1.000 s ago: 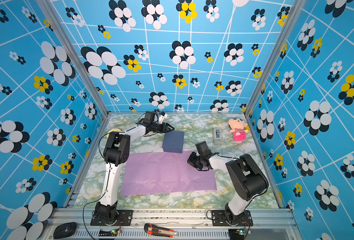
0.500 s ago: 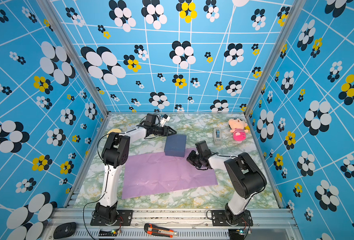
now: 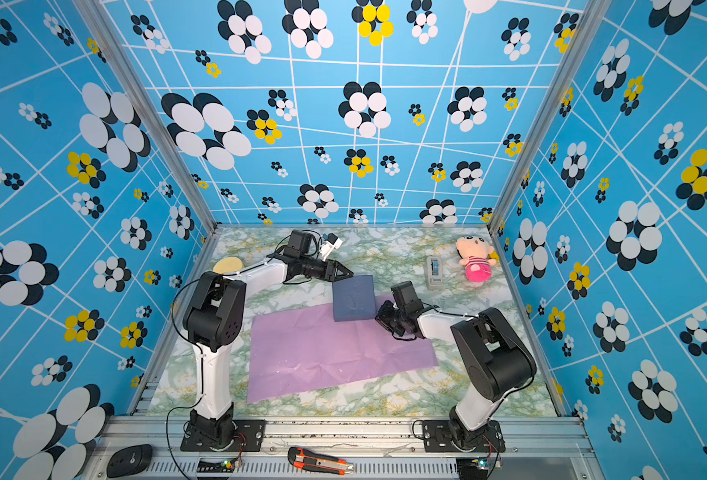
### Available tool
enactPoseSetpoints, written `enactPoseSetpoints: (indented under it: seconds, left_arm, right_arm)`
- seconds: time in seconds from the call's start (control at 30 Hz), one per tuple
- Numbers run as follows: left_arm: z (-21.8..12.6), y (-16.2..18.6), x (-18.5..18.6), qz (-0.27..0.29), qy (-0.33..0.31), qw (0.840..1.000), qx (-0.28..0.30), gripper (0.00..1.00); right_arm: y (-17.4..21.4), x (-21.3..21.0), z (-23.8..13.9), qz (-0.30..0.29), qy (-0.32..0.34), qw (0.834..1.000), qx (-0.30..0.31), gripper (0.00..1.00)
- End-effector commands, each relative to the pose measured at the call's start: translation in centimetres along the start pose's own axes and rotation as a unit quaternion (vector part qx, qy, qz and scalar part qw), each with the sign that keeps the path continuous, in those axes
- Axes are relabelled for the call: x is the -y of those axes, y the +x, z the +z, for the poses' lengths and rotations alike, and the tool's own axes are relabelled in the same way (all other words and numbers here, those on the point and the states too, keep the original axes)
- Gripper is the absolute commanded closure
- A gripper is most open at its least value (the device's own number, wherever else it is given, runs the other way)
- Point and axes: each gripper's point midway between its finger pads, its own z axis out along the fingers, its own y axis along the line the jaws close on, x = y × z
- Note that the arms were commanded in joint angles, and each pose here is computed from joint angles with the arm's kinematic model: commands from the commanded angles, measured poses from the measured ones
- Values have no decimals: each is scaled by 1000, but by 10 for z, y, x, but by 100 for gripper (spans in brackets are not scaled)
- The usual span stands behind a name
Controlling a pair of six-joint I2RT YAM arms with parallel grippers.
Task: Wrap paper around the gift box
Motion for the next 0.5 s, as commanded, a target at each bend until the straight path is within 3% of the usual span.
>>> enactPoseSetpoints:
  seconds: [0.0, 0.13, 0.23, 0.47]
  left_arm:
    - [-21, -5, -32, -39, -84, 996, 10, 50]
    - [-27, -10, -46, -50, -94, 994, 17, 45]
    - [-24, -19, -38, -38, -73, 996, 18, 43]
    - [12, -29, -16, -3, -4, 1000, -29, 40]
  right_arm:
    - [8, 27, -19, -5, 63, 998, -4, 74]
    - [9, 28, -41, -14, 72, 997, 6, 63]
    - [11, 25, -55, -16, 65, 998, 12, 61]
    - [28, 28, -53, -3, 33, 999, -10, 71]
